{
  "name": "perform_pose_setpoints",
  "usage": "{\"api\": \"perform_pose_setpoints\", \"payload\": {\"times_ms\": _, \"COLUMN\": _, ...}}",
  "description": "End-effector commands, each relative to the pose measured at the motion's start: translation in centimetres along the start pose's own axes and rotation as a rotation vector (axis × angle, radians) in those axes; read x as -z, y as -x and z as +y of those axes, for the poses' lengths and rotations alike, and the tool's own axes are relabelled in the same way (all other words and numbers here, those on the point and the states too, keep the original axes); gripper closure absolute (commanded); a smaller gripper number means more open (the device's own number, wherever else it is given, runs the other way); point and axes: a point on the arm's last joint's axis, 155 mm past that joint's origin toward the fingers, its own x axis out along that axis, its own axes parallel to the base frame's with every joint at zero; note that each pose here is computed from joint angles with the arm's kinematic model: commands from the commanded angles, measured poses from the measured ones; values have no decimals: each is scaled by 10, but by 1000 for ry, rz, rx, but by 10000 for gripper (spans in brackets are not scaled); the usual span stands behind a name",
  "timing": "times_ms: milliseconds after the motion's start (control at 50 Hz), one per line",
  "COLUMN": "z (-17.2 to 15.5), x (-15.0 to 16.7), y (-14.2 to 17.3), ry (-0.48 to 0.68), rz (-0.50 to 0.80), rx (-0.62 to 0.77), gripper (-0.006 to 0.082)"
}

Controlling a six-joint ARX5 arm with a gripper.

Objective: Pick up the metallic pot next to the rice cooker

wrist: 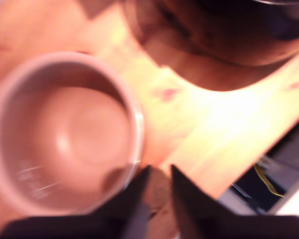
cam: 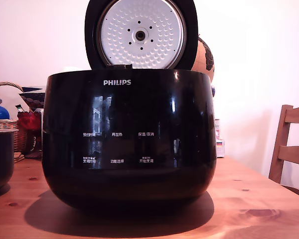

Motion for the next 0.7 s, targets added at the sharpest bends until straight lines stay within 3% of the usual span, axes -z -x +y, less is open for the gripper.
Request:
{"api": "perform_pose_setpoints", "payload": {"times_ms": 0, "z": -2, "x": 6, "y": -15, "ry": 21, "rz": 53, "rx": 44, "gripper": 438}}
{"api": "perform_pose_setpoints", "payload": {"times_ms": 680, "z": 32, "x": 19, "y": -85, "ry": 76, "rz": 247, "rx": 83, "gripper": 438}}
